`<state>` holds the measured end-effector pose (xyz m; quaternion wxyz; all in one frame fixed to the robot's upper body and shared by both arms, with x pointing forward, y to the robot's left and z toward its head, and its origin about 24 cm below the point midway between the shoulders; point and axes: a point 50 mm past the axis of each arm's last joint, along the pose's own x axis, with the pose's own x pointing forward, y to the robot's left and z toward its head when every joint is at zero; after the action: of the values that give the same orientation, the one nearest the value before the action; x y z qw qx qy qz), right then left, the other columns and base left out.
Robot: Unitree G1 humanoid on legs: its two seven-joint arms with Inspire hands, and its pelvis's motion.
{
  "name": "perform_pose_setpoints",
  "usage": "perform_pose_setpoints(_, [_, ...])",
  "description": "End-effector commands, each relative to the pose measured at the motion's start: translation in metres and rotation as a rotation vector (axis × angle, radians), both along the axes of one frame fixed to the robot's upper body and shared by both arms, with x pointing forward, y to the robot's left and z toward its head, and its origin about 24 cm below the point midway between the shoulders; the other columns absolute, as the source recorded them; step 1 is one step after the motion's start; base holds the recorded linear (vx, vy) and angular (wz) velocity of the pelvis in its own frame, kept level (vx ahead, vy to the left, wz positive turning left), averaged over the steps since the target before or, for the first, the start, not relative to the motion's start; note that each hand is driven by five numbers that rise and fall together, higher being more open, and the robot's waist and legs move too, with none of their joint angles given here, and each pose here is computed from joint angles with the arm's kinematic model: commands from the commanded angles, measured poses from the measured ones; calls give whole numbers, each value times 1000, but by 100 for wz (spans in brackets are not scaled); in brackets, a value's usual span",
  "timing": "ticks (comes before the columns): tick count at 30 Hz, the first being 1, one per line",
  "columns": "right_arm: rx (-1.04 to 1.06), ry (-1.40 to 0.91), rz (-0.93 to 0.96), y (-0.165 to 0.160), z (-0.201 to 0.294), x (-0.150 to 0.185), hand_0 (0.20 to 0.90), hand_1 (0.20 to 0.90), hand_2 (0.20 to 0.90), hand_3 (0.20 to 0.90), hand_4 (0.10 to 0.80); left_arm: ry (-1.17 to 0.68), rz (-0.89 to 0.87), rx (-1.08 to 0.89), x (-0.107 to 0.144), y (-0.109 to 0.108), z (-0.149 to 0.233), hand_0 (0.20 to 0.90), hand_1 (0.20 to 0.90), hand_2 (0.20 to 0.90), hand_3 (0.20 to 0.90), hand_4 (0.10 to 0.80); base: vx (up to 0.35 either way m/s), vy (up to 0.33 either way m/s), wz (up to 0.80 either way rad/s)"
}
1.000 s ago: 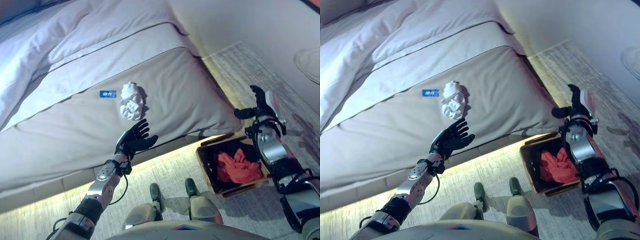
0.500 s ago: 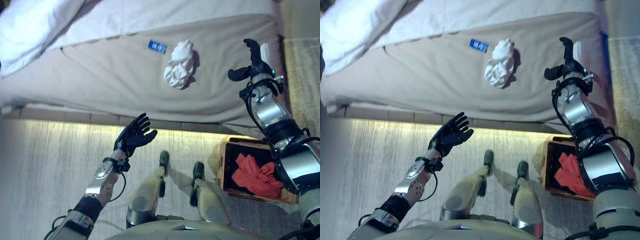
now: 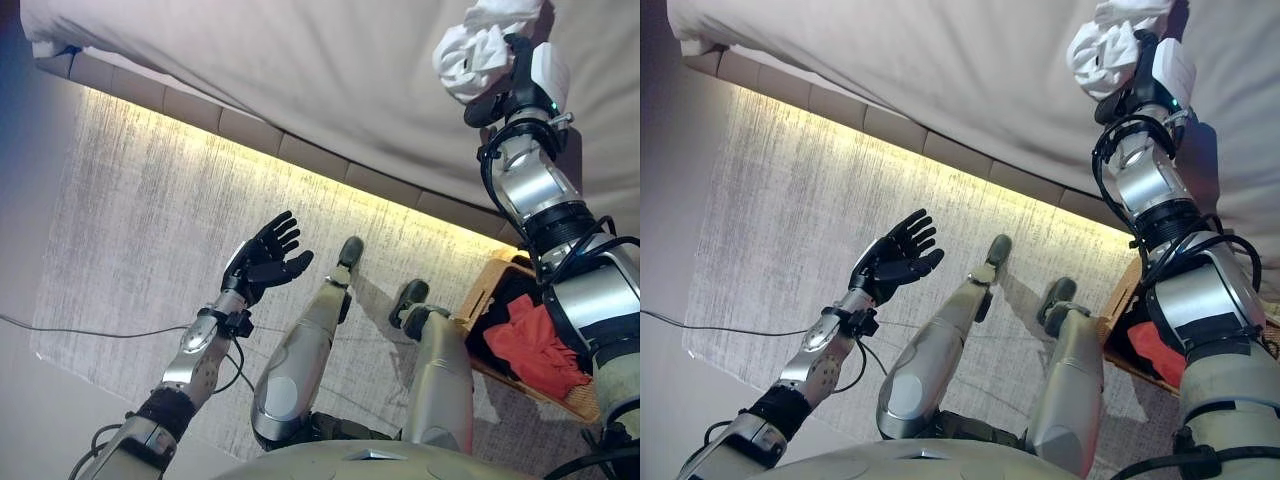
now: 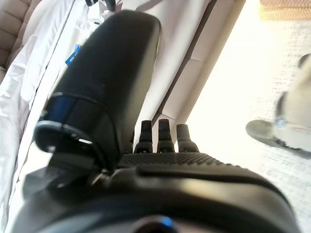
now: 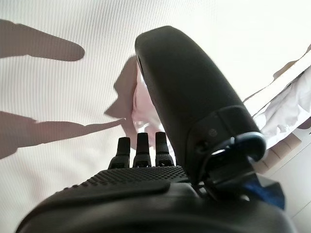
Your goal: Pick up the clothes from the bed and place them into the basket
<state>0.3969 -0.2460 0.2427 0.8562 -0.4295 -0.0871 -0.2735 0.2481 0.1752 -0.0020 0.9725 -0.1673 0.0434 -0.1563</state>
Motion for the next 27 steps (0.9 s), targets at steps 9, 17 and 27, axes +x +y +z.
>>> perform_pose_setpoints(9, [-31, -303, -58, -15, 94, -17, 900, 900, 900, 900, 800, -185, 51, -108, -14, 7, 37, 900, 900, 900, 900, 800, -5, -26, 11])
perform_pose_setpoints(17, [22, -360, -52, -21, 108, -21, 300, 300, 300, 200, 100, -173, 63, -118, -15, 13, 38, 900, 900, 900, 900, 800, -5, -11, 1])
perform_pose_setpoints(27, [85, -443, -94, -38, 127, -29, 300, 300, 300, 200, 100, -144, 82, -124, -23, 23, 31, 900, 900, 900, 900, 800, -10, 11, -3])
